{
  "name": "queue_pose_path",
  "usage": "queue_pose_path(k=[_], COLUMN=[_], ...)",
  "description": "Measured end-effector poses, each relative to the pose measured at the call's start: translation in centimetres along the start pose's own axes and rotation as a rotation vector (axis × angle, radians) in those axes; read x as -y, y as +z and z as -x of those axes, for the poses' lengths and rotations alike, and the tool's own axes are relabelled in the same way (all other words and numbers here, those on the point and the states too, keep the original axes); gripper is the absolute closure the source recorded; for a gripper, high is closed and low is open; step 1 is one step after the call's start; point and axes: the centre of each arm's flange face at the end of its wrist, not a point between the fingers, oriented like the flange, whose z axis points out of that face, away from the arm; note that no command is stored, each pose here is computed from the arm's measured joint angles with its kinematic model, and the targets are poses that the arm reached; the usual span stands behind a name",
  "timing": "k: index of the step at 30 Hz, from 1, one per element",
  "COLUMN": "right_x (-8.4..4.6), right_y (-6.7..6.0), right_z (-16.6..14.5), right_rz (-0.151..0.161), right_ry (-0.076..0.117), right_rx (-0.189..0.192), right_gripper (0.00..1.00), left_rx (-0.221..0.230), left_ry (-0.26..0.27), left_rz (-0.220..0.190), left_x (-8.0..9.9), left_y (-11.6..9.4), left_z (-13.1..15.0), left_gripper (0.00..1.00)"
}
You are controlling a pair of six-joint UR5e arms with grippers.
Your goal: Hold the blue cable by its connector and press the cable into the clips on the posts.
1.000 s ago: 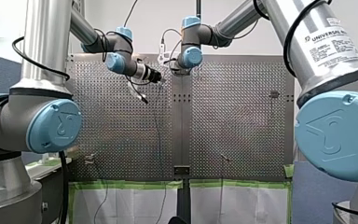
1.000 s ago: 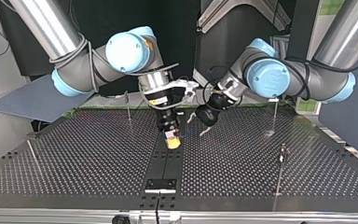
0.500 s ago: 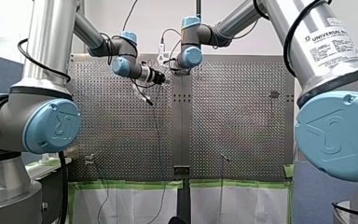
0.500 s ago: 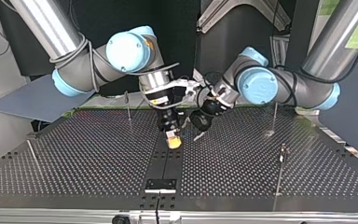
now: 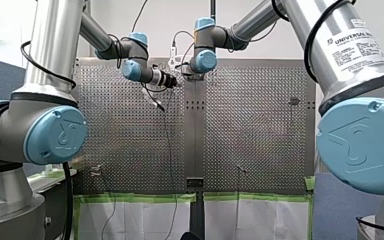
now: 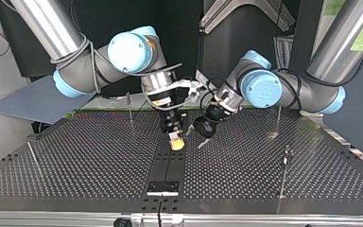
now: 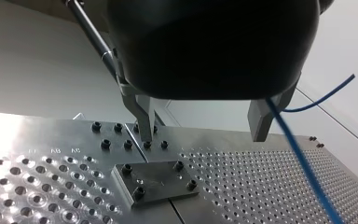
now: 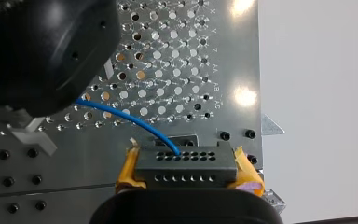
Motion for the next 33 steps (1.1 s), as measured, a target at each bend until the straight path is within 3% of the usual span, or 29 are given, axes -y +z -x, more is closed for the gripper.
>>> queue_pose_path(k=[14,18,19,20,21,22,23,24,25,33], right_x=[0.03,0.03,0.03,0.03,0.03,0.03,0.03,0.03,0.03,0.04], right_y=[-0.01,-0.01,-0.01,-0.01,-0.01,-0.01,-0.01,-0.01,-0.01,-0.01], right_z=[-0.01,0.00,0.00,-0.01,0.00,-0.01,0.00,0.00,-0.01,-0.01], right_rz=[-0.001,-0.001,-0.001,-0.001,-0.001,-0.001,-0.001,-0.001,-0.001,-0.001], right_ry=[0.000,0.000,0.000,0.000,0.000,0.000,0.000,0.000,0.000,0.000], right_rx=[0.000,0.000,0.000,0.000,0.000,0.000,0.000,0.000,0.000,0.000], right_gripper=[1.00,1.00,1.00,1.00,1.00,1.00,1.00,1.00,1.00,1.00], left_rx=[0.009,0.010,0.010,0.010,0.011,0.012,0.012,0.013,0.014,0.045], left_ry=[0.018,0.023,0.026,0.031,0.036,0.042,0.049,0.053,0.055,0.073], left_rz=[0.007,0.005,0.004,0.002,0.000,-0.003,-0.007,-0.008,-0.009,0.025], left_x=[-0.02,-0.01,0.01,0.05,0.09,0.14,0.22,0.26,0.29,-0.26], left_y=[0.00,0.01,0.03,0.05,0.08,0.11,0.16,0.18,0.19,-0.01], left_z=[-0.05,-0.06,-0.06,-0.06,-0.07,-0.09,-0.15,-0.19,-0.23,-0.67], left_gripper=[0.00,0.19,0.40,0.40,0.55,0.79,0.79,0.96,1.00,1.00])
